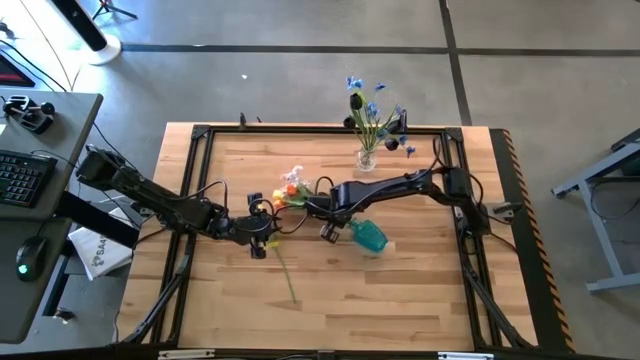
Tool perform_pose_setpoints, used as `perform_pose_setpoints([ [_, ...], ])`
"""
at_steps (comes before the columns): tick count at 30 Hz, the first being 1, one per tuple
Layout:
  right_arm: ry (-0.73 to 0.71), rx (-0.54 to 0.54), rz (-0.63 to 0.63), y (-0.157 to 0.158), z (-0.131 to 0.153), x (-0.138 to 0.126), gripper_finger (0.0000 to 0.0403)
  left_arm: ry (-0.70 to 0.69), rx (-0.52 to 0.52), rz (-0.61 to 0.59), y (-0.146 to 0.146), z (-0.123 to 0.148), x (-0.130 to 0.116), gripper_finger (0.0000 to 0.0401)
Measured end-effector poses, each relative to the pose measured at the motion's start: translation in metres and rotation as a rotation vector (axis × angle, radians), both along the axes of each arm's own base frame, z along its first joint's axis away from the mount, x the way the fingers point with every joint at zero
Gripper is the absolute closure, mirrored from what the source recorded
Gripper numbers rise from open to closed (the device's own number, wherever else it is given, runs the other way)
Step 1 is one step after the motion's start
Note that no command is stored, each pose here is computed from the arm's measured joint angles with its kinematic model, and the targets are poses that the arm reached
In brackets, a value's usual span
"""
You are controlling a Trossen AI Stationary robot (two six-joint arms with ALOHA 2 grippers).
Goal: Sort flowers into vase by color
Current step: Put the yellow tulip into the blue flower vase
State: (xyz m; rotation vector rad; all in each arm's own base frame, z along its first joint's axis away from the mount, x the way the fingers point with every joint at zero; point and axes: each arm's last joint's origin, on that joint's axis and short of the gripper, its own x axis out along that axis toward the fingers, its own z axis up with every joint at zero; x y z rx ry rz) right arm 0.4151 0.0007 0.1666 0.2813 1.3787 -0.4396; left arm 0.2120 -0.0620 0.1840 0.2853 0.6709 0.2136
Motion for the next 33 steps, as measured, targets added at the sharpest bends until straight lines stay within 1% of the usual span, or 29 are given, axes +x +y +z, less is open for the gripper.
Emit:
perform_pose_setpoints([
  [6,-0.037,-0.026,-0.023,0.018,0.029,-0.011,0.0399,-0.001,-0.001,0.0,0.0,0.0,0.0,0.0307],
  [13,-0.04,-0.105,-0.068,0.041,0.056,-0.03,0.0401,-0.02,-0.006,-0.001,0.0,0.001,0.001,0.0307],
  [18,-0.046,-0.162,-0.098,0.064,0.069,-0.045,0.0402,-0.021,-0.006,-0.001,0.0,0.002,0.001,0.0307],
  [21,-0.046,-0.195,-0.114,0.079,0.072,-0.053,0.0402,-0.021,-0.006,-0.001,-0.001,0.002,0.001,0.0307],
  [25,-0.053,-0.269,-0.146,0.101,0.076,-0.066,0.0402,-0.021,-0.006,-0.001,0.0,0.002,0.001,0.0307],
  [29,-0.104,-0.334,-0.19,0.121,0.085,-0.082,0.0402,-0.021,-0.004,-0.003,-0.001,0.002,0.001,0.0307],
  [33,-0.205,-0.369,-0.217,0.142,0.098,-0.1,0.0403,-0.029,-0.004,-0.004,-0.001,0.002,0.002,0.0307],
])
